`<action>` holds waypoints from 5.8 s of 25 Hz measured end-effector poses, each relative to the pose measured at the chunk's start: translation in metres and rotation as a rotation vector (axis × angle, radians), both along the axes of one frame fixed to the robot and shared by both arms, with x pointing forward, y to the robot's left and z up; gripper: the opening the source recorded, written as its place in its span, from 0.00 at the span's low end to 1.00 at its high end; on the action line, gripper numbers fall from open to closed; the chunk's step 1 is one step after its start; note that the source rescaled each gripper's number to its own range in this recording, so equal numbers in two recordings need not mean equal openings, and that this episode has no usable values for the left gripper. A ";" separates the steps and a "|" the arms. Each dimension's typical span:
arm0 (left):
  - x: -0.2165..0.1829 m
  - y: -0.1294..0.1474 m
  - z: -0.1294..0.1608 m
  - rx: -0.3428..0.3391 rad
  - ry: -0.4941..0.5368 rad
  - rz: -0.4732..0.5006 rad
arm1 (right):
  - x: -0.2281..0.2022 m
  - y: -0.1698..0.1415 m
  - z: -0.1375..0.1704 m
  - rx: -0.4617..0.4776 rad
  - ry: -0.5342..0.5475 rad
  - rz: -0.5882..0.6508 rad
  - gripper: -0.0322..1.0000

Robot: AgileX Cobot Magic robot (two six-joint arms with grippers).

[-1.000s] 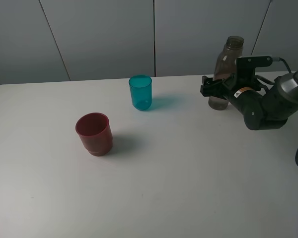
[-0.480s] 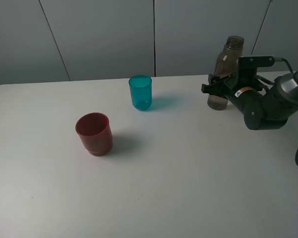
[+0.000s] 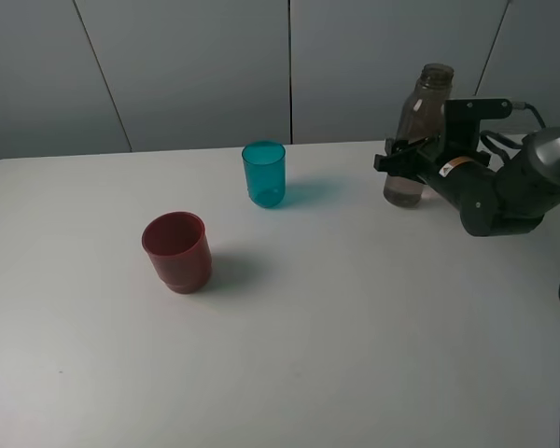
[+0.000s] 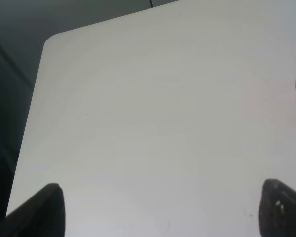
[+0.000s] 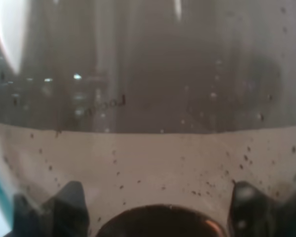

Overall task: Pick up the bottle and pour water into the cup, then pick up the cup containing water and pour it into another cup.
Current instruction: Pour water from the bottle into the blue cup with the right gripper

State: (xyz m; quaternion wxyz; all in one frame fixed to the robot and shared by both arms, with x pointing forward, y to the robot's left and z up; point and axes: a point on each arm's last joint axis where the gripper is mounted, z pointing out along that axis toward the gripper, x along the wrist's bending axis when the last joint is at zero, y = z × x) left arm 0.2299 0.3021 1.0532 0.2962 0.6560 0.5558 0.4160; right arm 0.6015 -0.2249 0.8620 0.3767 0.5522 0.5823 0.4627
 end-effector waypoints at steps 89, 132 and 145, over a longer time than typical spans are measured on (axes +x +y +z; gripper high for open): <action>0.000 0.000 0.000 0.000 0.000 0.000 | 0.052 0.110 0.033 -1.266 -0.201 0.438 0.08; 0.000 0.000 0.000 -0.002 0.000 0.001 | 0.058 0.110 0.042 -1.588 -0.284 0.464 0.08; 0.000 0.000 0.000 -0.002 0.000 0.001 | 0.058 0.109 0.043 -1.653 -0.288 0.469 0.08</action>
